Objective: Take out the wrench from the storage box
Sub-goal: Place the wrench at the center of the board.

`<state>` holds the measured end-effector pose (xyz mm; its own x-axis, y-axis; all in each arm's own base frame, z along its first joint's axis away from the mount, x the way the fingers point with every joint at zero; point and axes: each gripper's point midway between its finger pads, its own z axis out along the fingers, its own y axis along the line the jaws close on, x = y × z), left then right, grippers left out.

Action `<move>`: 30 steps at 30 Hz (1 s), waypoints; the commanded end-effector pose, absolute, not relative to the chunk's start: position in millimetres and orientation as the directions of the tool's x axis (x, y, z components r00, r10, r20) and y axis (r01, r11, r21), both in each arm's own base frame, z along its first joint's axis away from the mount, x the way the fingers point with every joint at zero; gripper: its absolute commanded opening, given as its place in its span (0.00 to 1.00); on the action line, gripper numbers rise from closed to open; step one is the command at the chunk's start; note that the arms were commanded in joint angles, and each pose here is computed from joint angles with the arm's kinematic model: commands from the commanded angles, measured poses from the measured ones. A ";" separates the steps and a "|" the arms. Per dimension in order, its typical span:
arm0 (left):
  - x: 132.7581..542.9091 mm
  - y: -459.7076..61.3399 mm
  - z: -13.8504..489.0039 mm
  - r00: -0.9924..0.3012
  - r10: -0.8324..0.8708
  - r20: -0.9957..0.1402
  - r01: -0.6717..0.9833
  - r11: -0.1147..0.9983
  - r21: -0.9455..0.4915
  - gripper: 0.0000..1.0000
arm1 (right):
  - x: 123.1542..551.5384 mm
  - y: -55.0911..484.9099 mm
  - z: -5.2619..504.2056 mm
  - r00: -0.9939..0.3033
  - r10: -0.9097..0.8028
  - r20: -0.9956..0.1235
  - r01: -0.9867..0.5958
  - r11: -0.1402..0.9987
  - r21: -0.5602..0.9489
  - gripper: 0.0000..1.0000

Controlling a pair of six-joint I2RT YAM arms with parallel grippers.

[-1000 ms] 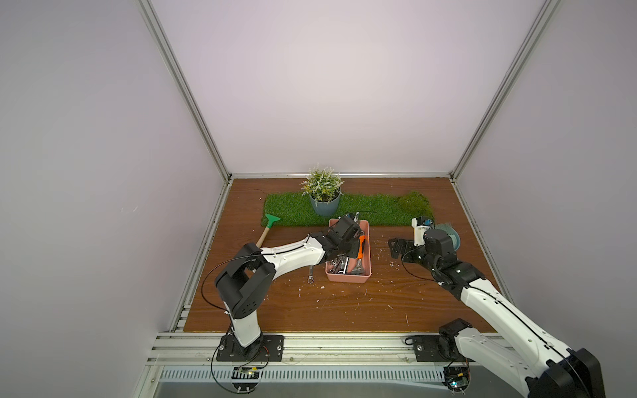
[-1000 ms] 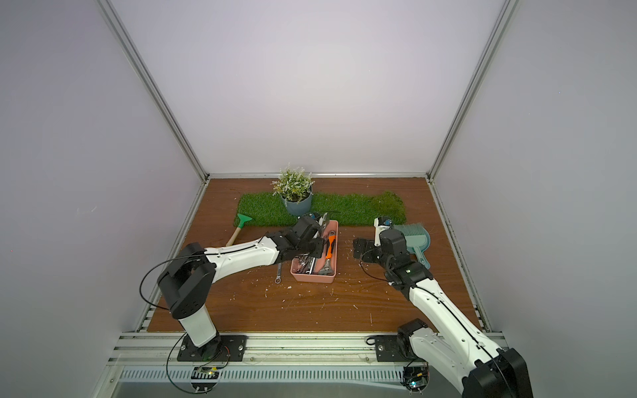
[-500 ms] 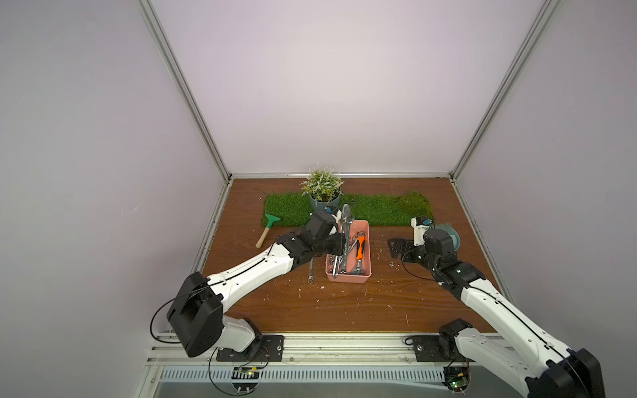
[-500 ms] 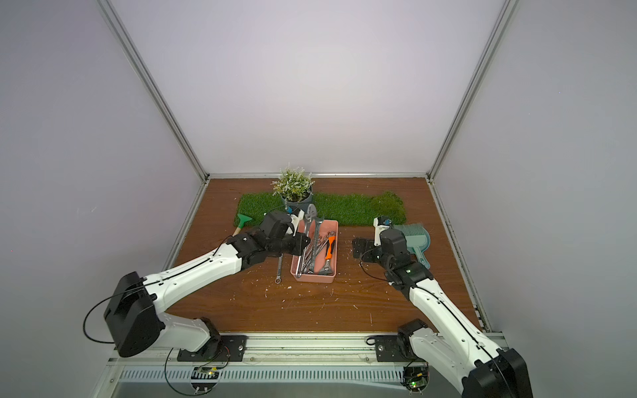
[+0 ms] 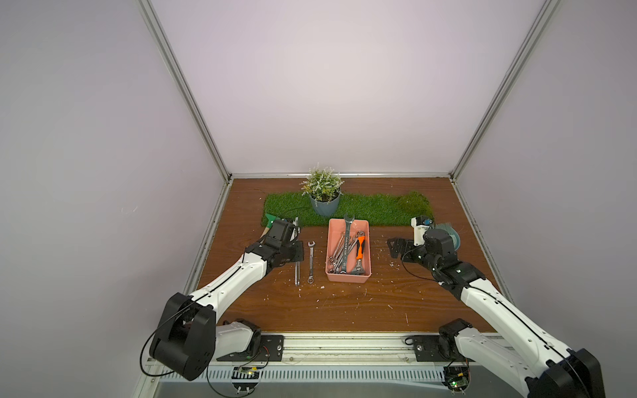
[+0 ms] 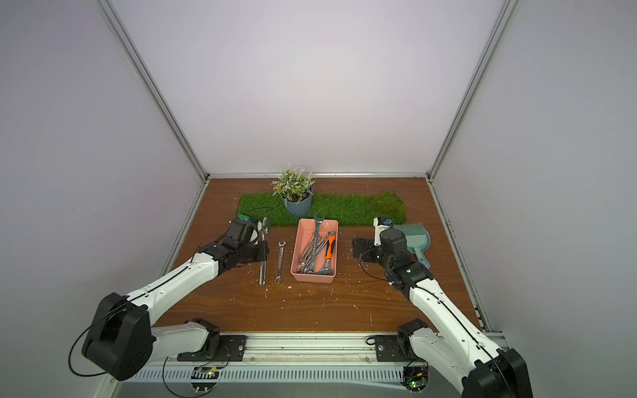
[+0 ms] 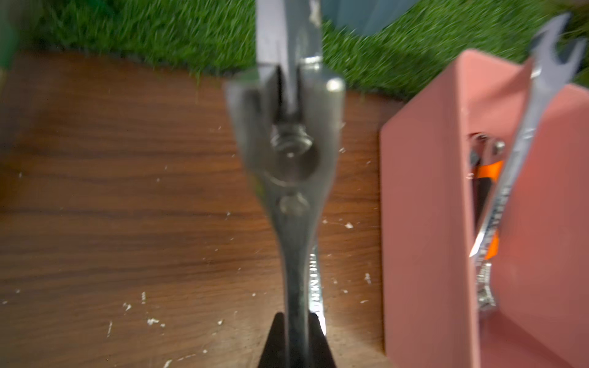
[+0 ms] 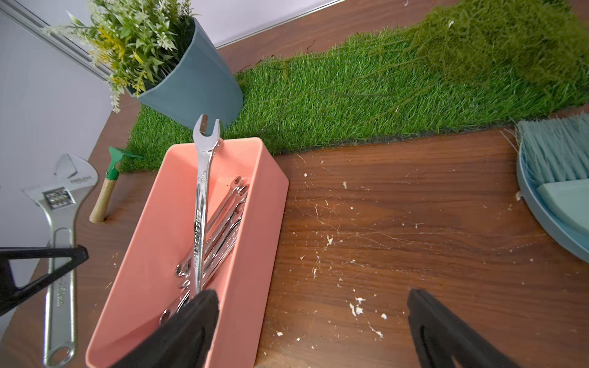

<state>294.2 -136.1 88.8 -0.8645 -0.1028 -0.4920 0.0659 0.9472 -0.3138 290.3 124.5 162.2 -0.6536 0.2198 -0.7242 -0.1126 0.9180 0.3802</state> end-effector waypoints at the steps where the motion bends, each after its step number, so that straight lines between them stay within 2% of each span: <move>1: 313.0 -138.8 92.4 -0.835 -0.105 -0.540 0.109 0.930 -0.350 0.00 | 291.9 127.4 174.4 -0.625 0.238 -0.743 -0.137 0.904 0.405 0.99; 4: 314.0 -145.0 75.8 -0.863 -0.089 -0.498 0.121 0.919 -0.375 0.00 | 291.7 127.2 173.6 -0.626 0.238 -0.742 -0.135 0.905 0.404 0.99; 10: 315.4 -135.5 48.6 -0.896 -0.056 -0.440 0.093 0.946 -0.312 0.01 | 290.9 126.1 170.7 -0.628 0.237 -0.741 -0.130 0.907 0.401 0.99; 19: 317.0 -129.5 34.2 -0.910 -0.055 -0.411 0.065 0.960 -0.273 0.17 | 292.2 126.8 168.9 -0.629 0.239 -0.740 -0.130 0.906 0.403 0.99; 22: 316.0 -125.7 34.2 -0.910 -0.060 -0.411 0.052 0.965 -0.256 0.29 | 292.4 125.9 169.4 -0.627 0.235 -0.743 -0.129 0.909 0.396 0.99; 25: 314.7 -125.9 32.8 -0.914 -0.059 -0.400 0.050 0.965 -0.258 0.37 | 293.2 126.8 168.9 -0.628 0.236 -0.741 -0.130 0.908 0.399 0.99; 30: 314.5 -126.4 36.2 -0.912 -0.055 -0.407 0.057 0.964 -0.260 0.39 | 292.9 126.6 168.4 -0.629 0.235 -0.741 -0.129 0.908 0.399 0.99</move>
<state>308.4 -129.4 29.3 -0.9203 -0.0564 -0.3870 0.0541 0.9616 -0.2689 289.0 124.2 156.5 -0.6590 0.2201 -0.7192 -0.1095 0.9180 0.3812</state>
